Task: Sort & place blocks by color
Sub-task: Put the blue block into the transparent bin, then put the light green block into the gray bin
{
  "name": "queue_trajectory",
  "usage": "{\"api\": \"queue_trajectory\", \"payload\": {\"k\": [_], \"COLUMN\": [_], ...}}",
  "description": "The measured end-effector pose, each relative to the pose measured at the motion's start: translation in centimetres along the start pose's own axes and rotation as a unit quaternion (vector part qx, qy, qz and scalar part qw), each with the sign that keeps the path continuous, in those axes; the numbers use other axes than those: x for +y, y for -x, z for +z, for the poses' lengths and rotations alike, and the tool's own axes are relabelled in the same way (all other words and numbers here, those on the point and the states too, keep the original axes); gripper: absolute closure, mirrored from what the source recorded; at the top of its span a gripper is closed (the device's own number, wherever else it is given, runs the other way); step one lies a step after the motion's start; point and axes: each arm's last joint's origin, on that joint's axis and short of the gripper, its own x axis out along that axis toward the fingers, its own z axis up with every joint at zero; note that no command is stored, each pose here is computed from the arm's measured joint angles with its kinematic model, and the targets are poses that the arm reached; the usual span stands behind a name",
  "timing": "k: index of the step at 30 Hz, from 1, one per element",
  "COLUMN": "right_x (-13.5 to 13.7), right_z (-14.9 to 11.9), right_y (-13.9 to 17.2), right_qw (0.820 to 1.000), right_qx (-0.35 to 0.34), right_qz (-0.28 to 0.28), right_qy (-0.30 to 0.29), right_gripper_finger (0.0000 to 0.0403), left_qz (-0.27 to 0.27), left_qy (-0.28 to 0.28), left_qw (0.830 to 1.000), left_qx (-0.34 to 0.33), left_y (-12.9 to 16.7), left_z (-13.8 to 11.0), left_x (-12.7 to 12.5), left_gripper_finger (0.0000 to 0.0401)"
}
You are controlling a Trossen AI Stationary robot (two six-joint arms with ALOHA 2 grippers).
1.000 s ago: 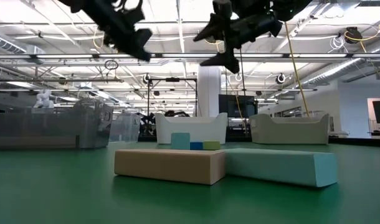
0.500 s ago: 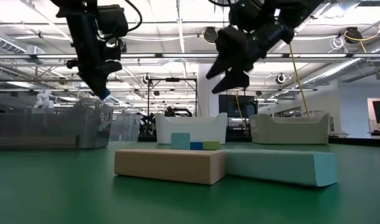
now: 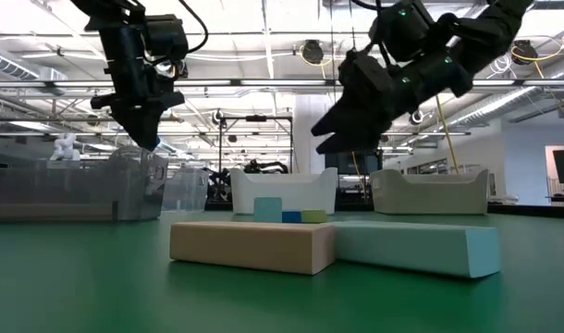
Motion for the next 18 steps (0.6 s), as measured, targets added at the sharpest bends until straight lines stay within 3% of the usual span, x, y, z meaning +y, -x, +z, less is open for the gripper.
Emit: {"api": "queue_trajectory", "payload": {"k": [6,11,18], "right_x": [0.6,1.2,1.7], "right_z": [-1.7,-2.5,-3.4], "right_y": [0.2,0.2,-0.5], "right_qw": [0.999,0.998,0.997], "right_qx": [0.024,0.028,0.042], "right_qz": [0.0,-0.022,-0.015], "right_qy": [0.025,0.059,0.057], "right_gripper_finger": [0.0096,0.0096,0.0096], "left_qz": [0.002,-0.011,-0.041], "left_qy": [0.012,0.026,0.039], "left_qw": [1.0,1.0,0.998], "left_qx": [0.001,0.01,0.028], "left_y": [-0.1,-0.1,0.0], "left_z": [0.1,0.0,-0.2], "left_x": [0.2,0.1,-0.2], "left_gripper_finger": [0.0199,0.019,0.0188]}}
